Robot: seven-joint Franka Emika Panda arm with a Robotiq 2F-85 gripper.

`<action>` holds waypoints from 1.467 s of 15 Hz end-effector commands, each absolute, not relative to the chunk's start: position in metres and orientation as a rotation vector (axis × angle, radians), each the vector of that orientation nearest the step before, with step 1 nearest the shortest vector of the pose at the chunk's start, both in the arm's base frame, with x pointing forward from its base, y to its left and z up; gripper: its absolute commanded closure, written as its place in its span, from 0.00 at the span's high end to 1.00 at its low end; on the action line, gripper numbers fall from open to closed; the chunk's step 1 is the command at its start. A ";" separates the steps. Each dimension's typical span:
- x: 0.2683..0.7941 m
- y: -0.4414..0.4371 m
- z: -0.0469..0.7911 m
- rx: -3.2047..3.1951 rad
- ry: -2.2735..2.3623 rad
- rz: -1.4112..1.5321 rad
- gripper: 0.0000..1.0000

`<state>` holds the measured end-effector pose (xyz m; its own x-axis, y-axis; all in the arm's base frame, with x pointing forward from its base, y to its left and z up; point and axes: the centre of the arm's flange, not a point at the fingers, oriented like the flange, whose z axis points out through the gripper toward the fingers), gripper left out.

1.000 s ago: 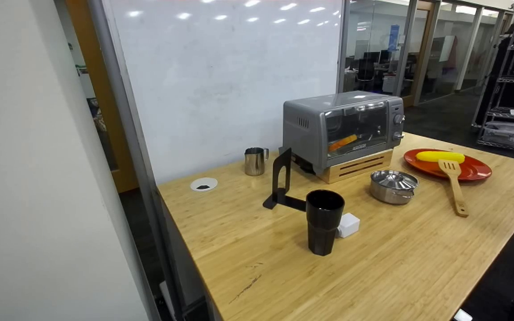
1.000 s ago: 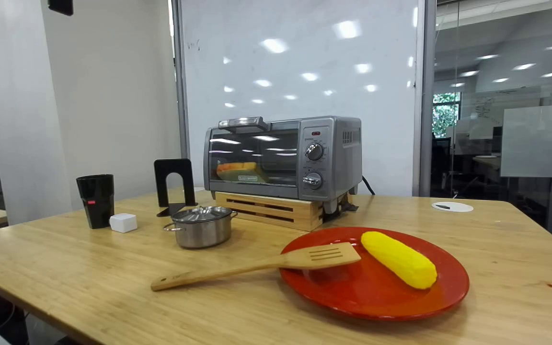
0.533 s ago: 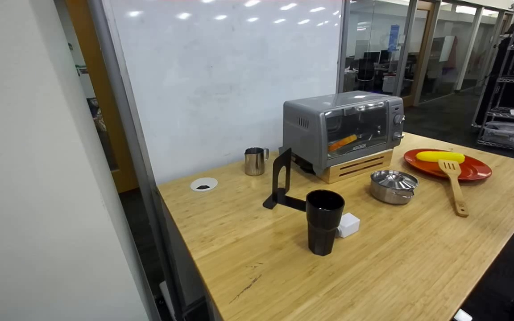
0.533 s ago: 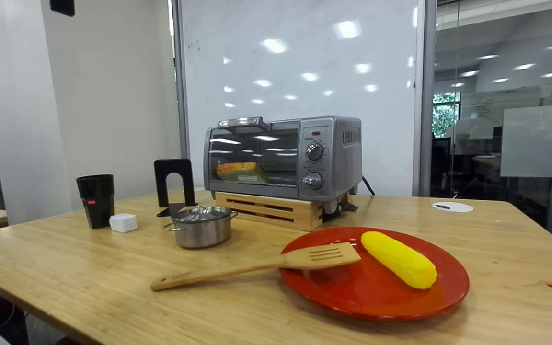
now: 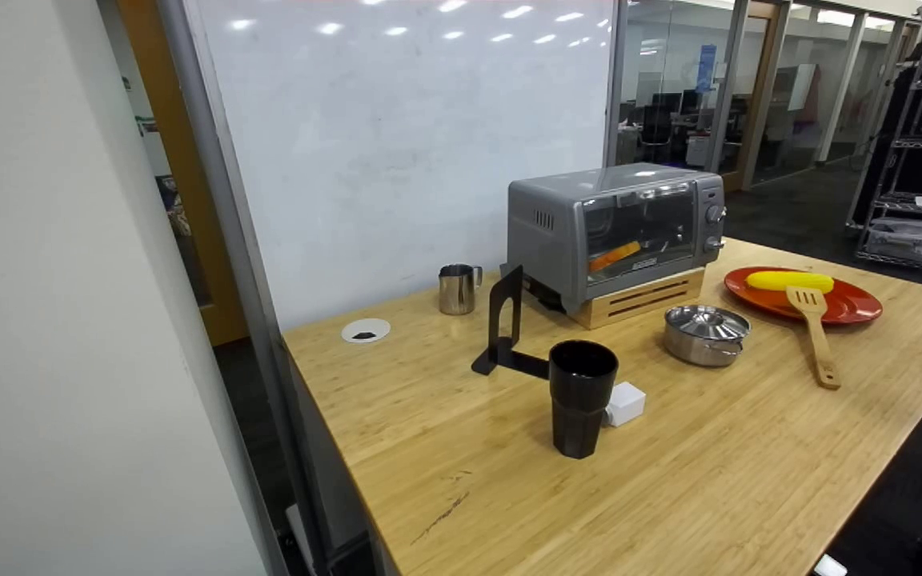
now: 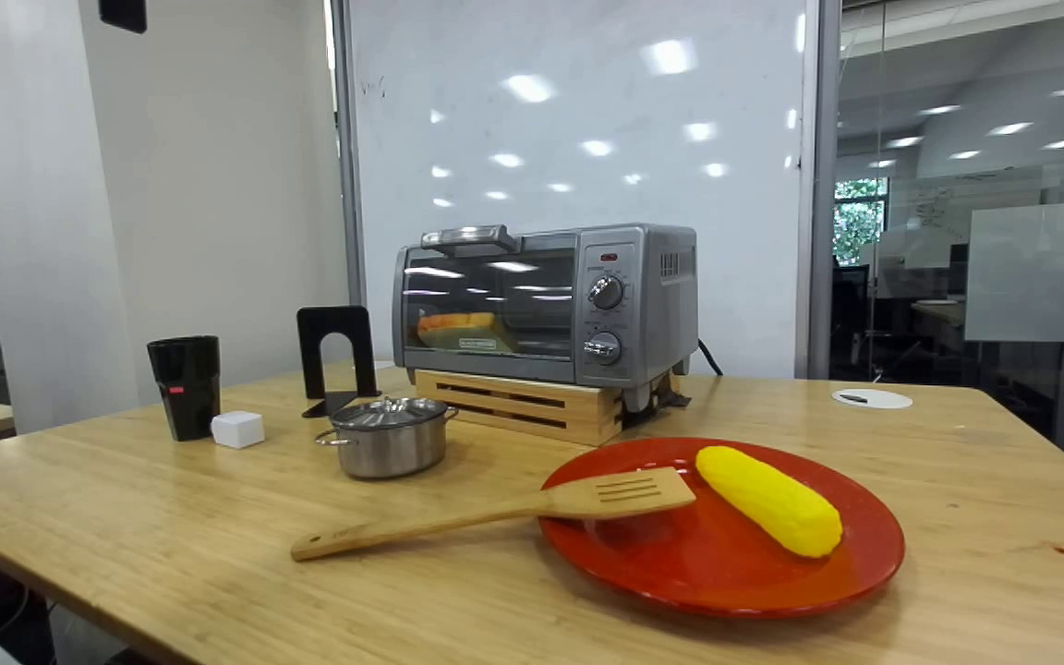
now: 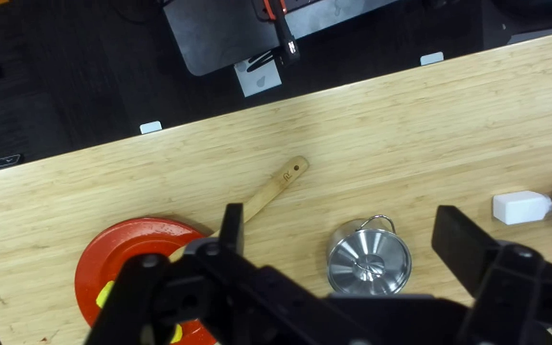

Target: Turn the top knob on the microwave to the left

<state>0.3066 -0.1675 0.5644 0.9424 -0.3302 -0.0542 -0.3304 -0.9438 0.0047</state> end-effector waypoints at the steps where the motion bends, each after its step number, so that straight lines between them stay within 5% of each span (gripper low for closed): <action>1: 0.303 -0.165 0.564 -3.054 0.621 0.127 1.00; 22: 0.301 -0.164 0.560 -3.025 0.797 0.171 1.00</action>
<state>0.3010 -0.1642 0.5603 0.8644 -0.4911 -0.1076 -0.4921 -0.8703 0.0192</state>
